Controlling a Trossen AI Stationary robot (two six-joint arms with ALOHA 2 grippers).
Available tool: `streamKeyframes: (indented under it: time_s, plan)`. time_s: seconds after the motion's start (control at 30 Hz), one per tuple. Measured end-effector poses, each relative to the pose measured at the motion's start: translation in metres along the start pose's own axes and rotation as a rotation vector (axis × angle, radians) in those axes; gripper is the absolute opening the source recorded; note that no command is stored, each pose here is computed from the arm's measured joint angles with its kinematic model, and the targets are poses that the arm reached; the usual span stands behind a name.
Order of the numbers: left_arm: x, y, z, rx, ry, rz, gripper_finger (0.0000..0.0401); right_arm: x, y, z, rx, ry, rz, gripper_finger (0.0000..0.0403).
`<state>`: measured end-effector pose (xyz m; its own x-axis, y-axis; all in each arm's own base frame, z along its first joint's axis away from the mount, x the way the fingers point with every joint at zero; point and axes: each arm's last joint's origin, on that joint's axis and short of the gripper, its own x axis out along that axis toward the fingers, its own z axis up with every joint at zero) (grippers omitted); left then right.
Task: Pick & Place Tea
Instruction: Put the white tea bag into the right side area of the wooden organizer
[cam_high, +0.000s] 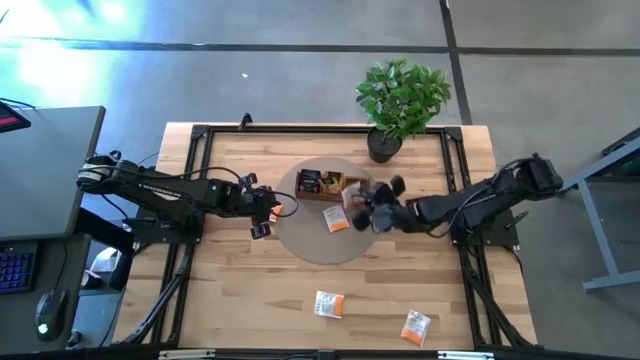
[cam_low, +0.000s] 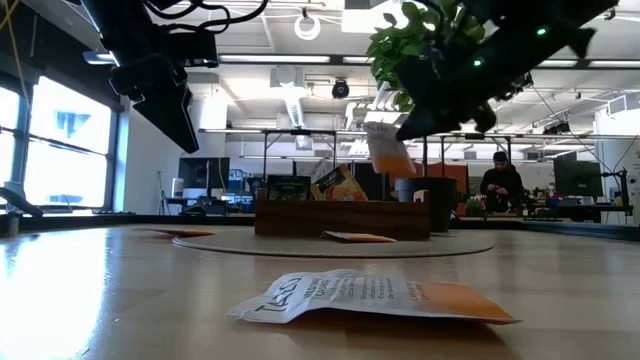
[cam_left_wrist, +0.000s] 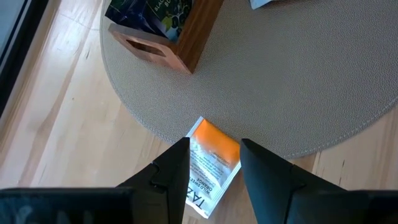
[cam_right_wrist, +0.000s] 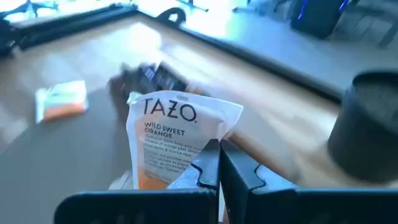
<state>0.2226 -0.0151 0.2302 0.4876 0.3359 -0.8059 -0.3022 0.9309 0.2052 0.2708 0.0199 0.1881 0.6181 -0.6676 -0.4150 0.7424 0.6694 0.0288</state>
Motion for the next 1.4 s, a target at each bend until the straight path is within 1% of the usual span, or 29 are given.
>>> streamKeyframes:
  time_s: [0.1,0.27,0.37,0.47,0.53,0.73,0.93,0.97,1.07,1.13,1.27,1.4]
  plan:
    - [0.0,0.0,0.0,0.0,0.0,0.0,0.0138,0.015,-0.013,0.007,0.017,-0.023,-0.051,0.0001]
    - [0.0,0.0,0.0,0.0,0.0,0.001,0.0138,0.033,-0.035,0.013,0.08,0.009,-0.138,0.0001]
    - [0.0,0.0,0.0,0.0,0.0,0.001,0.0138,0.04,-0.042,0.015,0.105,0.038,-0.125,0.0001]
    - [0.0,0.0,0.0,0.0,0.0,0.001,0.0138,0.044,-0.045,0.016,0.147,0.077,-0.078,0.0001]
    - [0.0,0.0,0.0,0.0,0.0,0.001,0.0138,0.048,-0.046,0.014,0.165,0.084,-0.079,0.0001]
    - [0.0,0.0,0.0,0.001,0.002,0.002,0.0138,0.061,-0.042,-0.005,0.107,0.145,-0.109,0.0]
    - [0.0,0.0,0.0,0.001,0.004,0.002,0.0138,0.064,-0.043,-0.007,0.091,0.115,-0.167,0.0005]
    - [0.0,0.0,0.0,0.001,0.003,0.002,0.0138,0.065,-0.043,-0.007,0.079,0.12,-0.164,0.0009]
    - [0.0,0.0,0.0,0.001,0.003,0.002,0.0138,0.066,-0.044,-0.007,0.033,0.164,-0.102,0.003]
    - [0.0,0.0,0.0,0.001,0.004,0.002,0.0138,0.067,-0.044,-0.007,0.035,0.174,-0.087,0.005]
    - [0.0,0.0,0.0,0.002,0.003,0.002,0.0138,0.067,-0.043,-0.005,0.016,0.158,-0.086,0.0091]
    - [0.0,0.0,0.0,0.001,0.003,0.002,0.0138,0.064,-0.033,0.007,-0.046,0.143,-0.008,0.0116]
